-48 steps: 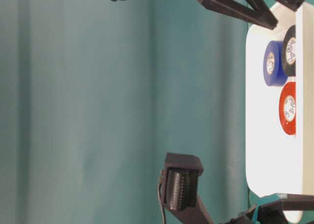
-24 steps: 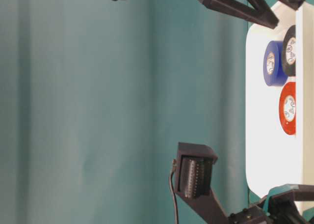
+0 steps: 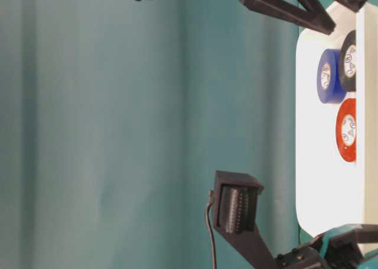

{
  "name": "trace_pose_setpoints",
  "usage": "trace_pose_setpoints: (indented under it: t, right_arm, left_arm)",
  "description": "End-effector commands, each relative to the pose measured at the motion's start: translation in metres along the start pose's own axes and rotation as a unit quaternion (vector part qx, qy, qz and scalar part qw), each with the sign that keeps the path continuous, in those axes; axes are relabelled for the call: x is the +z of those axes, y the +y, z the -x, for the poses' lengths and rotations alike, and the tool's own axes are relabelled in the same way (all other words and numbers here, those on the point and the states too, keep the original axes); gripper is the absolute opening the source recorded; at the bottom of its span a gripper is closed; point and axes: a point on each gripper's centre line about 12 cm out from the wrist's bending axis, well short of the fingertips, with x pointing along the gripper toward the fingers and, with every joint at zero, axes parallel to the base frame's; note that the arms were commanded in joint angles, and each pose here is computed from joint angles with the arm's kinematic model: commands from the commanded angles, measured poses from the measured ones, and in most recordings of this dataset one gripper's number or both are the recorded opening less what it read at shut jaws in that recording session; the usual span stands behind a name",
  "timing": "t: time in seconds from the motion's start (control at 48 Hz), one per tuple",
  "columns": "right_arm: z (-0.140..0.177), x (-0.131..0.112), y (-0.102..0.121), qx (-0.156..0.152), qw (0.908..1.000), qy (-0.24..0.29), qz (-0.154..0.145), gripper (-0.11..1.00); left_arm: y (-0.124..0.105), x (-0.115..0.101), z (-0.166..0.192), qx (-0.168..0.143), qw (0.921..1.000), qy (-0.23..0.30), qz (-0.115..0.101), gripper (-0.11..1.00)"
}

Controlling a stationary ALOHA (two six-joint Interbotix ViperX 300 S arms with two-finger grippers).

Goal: Put the tape alternately from left to right into the white case.
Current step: 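Lower the left gripper onto the white tape roll and grasp it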

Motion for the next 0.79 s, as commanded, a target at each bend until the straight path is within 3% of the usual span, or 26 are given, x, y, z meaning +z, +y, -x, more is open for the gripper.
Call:
trace_pose_setpoints:
  t: [0.0, 0.062, 0.417, 0.771]
  right_arm:
    - [0.001, 0.007, 0.002, 0.004, 0.9999, -0.012, 0.001, 0.78]
    - [0.001, 0.007, 0.002, 0.004, 0.9999, -0.012, 0.001, 0.78]
    - [0.001, 0.007, 0.002, 0.004, 0.9999, -0.012, 0.001, 0.78]
    - [0.001, 0.007, 0.002, 0.004, 0.9999, -0.011, 0.002, 0.78]
  left_arm:
    - [0.002, 0.005, 0.004, 0.001, 1.0, -0.009, 0.0, 0.02]
    - [0.003, 0.006, 0.005, 0.002, 1.0, -0.009, 0.002, -0.03]
    - [0.003, 0.011, 0.011, 0.001, 0.9998, -0.02, 0.003, -0.03]
    - [0.0, 0.024, 0.061, -0.004, 0.9987, -0.051, 0.0, -0.03]
